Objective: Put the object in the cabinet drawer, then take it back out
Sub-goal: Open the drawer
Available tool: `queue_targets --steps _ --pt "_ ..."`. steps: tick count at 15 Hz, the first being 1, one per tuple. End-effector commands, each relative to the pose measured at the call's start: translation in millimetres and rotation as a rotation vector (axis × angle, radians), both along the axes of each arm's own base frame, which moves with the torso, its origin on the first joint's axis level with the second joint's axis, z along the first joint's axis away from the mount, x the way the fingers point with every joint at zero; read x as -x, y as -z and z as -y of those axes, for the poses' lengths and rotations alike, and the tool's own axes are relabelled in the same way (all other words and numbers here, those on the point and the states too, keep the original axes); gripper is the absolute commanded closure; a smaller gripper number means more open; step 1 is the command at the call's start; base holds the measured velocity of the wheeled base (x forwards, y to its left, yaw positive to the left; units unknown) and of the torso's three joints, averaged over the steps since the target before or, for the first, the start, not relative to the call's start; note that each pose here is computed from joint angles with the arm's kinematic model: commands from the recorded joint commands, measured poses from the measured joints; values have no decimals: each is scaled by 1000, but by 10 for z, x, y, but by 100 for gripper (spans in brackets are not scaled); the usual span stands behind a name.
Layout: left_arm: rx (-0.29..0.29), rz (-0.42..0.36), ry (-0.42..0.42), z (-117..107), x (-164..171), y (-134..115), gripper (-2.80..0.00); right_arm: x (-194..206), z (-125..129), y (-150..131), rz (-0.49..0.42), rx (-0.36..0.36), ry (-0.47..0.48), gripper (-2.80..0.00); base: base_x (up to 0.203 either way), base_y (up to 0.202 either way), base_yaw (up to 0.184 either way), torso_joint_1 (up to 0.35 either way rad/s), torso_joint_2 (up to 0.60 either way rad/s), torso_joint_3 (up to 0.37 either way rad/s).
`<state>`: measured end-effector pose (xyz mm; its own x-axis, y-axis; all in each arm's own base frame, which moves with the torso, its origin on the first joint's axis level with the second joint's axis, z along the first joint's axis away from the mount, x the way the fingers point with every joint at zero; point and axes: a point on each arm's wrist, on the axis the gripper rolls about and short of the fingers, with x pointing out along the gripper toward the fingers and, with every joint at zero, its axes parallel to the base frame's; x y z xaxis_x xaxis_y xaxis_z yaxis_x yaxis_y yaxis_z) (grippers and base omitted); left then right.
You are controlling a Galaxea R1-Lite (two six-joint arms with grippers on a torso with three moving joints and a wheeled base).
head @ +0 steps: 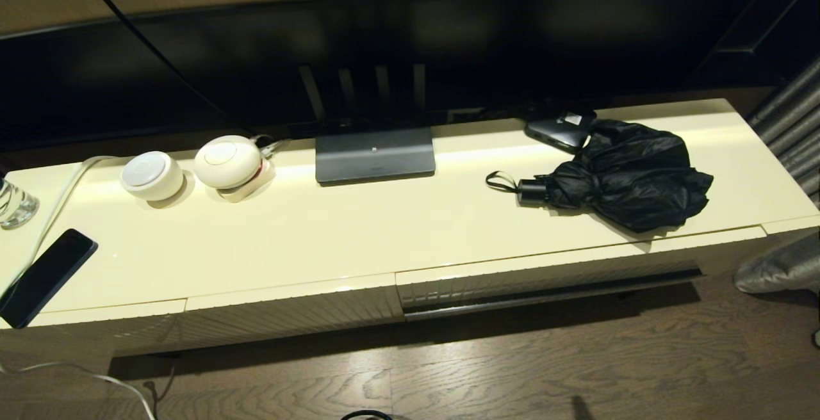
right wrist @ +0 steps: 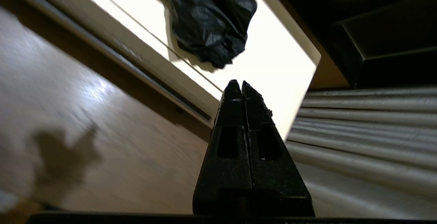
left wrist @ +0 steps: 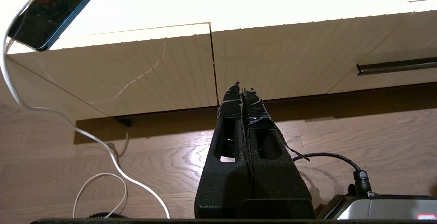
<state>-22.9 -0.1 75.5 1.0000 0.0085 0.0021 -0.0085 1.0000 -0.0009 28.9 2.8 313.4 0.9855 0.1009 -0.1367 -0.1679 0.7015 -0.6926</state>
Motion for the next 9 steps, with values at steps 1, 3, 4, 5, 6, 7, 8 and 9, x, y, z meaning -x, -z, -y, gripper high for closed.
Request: queue_targets --steps 1,3,4,5,6,7,8,9 --pt "1 -4 -1 0 -3 8 0 -754 -43 -36 -173 147 12 0 0 0 0 0 0 0" --pt "1 -5 -1 0 -3 9 0 -1010 -55 -35 -214 318 -2 0 0 0 0 0 0 0" --pt "1 -5 -1 0 -3 9 0 -1043 -77 -3 -232 342 -22 0 0 0 0 0 0 0" --pt "1 -4 -1 0 -3 8 0 -1032 -93 81 -276 349 -44 0 0 0 0 0 0 0" --pt "1 -4 -1 0 -3 8 0 -1018 -139 168 -314 370 -89 0 0 0 0 0 0 0" --pt "1 -4 -1 0 -3 8 0 -1009 -194 274 -350 396 -137 0 0 0 0 0 0 0" --pt "1 -5 -1 0 -3 9 0 -1005 -255 431 -402 431 -181 0 0 0 0 0 0 0" --pt "1 -4 -1 0 -3 8 0 -1000 -314 530 -433 465 -210 0 0 0 0 0 0 0"
